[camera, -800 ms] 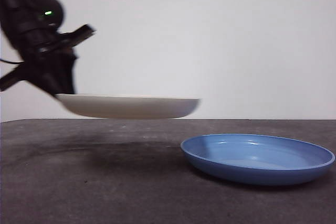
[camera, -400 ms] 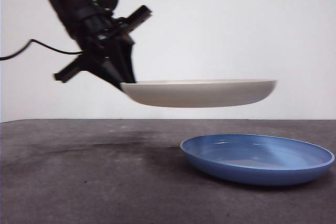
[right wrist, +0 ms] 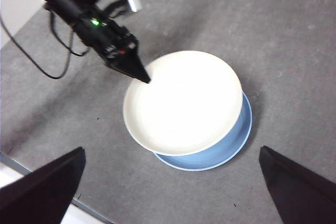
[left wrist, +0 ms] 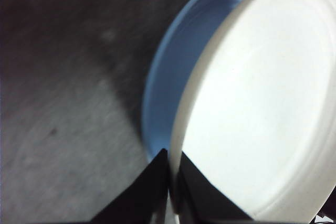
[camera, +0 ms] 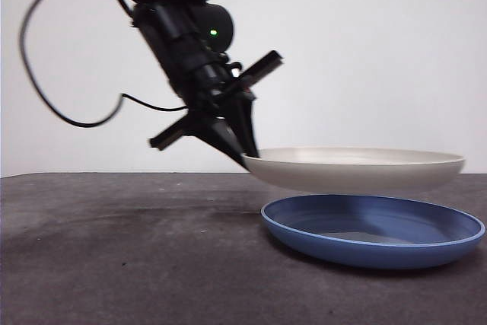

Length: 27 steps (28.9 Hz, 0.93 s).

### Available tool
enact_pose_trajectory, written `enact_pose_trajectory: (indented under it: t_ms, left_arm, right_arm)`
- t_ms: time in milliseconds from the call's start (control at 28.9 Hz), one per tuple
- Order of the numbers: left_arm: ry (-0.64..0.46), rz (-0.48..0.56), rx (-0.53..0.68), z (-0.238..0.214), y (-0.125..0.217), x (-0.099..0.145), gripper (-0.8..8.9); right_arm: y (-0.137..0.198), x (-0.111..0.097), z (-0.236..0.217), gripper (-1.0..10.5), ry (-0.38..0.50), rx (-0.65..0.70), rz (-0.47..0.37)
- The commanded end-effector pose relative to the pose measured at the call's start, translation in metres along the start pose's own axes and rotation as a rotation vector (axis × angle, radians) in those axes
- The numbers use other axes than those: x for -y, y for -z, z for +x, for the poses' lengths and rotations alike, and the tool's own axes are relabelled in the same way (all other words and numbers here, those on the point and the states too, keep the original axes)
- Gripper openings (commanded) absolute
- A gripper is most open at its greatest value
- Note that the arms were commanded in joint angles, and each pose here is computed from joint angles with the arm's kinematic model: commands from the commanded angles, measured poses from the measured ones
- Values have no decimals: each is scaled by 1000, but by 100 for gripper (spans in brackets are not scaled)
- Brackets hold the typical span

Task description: Pick up the white plate, put it on the blue plate, put it on desk

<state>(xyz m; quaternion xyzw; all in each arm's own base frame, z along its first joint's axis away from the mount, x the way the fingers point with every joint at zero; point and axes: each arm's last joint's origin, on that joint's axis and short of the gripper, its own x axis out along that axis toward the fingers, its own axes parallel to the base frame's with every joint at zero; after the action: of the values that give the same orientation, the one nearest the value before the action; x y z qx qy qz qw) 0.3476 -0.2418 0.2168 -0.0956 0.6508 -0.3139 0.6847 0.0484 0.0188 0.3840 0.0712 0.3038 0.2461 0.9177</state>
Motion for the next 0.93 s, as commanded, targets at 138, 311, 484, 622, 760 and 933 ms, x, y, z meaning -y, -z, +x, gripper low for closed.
enact_pose_trajectory:
  t_ms: [138, 311, 484, 622, 760, 933]
  left_arm:
    - [6, 13, -24, 20, -10, 8, 9]
    - [0, 5, -53, 34, -9, 7, 9]
    - [5, 37, -57, 42, -7, 13, 9]
    - [7, 55, -57, 43, -7, 15, 9]
    - [10, 67, -46, 44, -8, 16, 11]
    - [-43, 71, -32, 44, -8, 15, 28]
  right_arm:
    - [0, -3, -7, 683, 0, 24, -21]
    - [0, -3, -7, 683, 1, 21, -20]
    - [0, -3, -7, 683, 2, 21, -21]
    - [0, -3, -7, 683, 2, 21, -20]
    - [0, -3, -7, 683, 1, 21, -21]
    - [0, -3, -7, 683, 1, 21, -21]
